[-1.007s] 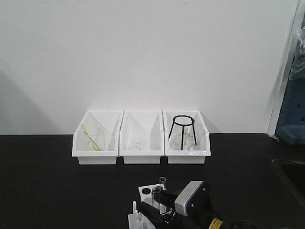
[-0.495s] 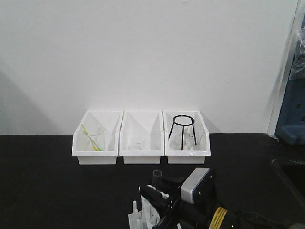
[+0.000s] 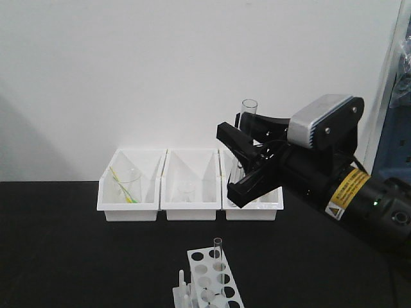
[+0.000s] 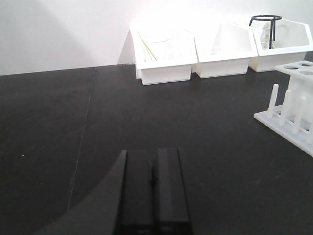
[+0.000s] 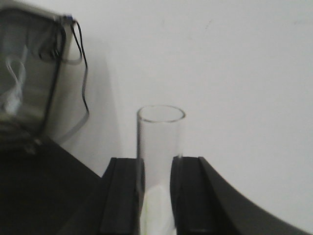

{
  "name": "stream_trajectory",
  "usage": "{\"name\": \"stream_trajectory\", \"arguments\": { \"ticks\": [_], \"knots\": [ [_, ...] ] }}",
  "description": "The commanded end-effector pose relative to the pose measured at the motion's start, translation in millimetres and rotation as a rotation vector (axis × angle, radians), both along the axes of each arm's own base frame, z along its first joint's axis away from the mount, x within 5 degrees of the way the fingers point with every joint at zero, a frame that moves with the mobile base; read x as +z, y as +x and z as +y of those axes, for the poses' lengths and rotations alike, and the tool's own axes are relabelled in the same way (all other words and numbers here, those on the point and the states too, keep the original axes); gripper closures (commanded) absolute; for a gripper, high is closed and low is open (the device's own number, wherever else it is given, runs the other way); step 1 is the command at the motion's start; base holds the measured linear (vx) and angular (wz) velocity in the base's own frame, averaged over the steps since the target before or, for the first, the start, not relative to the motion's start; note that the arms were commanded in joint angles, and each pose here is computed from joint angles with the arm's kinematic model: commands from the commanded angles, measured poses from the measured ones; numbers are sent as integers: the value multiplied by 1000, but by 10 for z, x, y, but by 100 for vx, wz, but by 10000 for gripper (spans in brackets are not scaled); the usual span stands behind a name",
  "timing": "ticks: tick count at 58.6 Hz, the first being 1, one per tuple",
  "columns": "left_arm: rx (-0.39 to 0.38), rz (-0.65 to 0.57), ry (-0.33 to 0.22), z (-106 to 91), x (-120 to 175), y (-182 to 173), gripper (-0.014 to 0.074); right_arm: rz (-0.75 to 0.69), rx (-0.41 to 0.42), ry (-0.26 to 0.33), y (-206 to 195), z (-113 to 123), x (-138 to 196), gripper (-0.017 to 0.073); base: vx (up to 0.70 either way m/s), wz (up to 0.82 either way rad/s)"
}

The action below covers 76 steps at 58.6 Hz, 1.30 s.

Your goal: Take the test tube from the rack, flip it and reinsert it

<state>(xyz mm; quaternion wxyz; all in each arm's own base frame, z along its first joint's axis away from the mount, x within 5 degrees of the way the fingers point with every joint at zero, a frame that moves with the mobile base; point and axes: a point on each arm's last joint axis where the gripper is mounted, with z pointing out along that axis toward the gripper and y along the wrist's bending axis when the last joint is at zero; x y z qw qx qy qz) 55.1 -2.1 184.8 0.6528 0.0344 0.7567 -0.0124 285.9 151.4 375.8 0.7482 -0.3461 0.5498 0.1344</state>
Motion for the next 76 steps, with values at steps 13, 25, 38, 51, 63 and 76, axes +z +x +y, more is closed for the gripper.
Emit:
{"name": "stream_trajectory", "arguments": {
  "ticks": [13,25,38,51,63,76],
  "knots": [
    [-14,-89,-22,-13,89,0,599,-655,-206,-1327,72,-203,-53,570,0,0],
    [-14,-89,-22,-13,89,0,599,-304,-247,-754,61,-189,31,566,0,0],
    [-14,-89,-22,-13,89,0,599,336,-269,315,103,-271,121,566,0,0],
    [-14,-89,-22,-13,89,0,599,247,-225,289,64,-248,19,566,0,0],
    [-14,-89,-22,-13,89,0,599,74,45,243,-152,-80,-554,566,0,0],
    [-14,-89,-22,-13,89,0,599,168,226,218,-119,97,-786,566,0,0]
  ]
}}
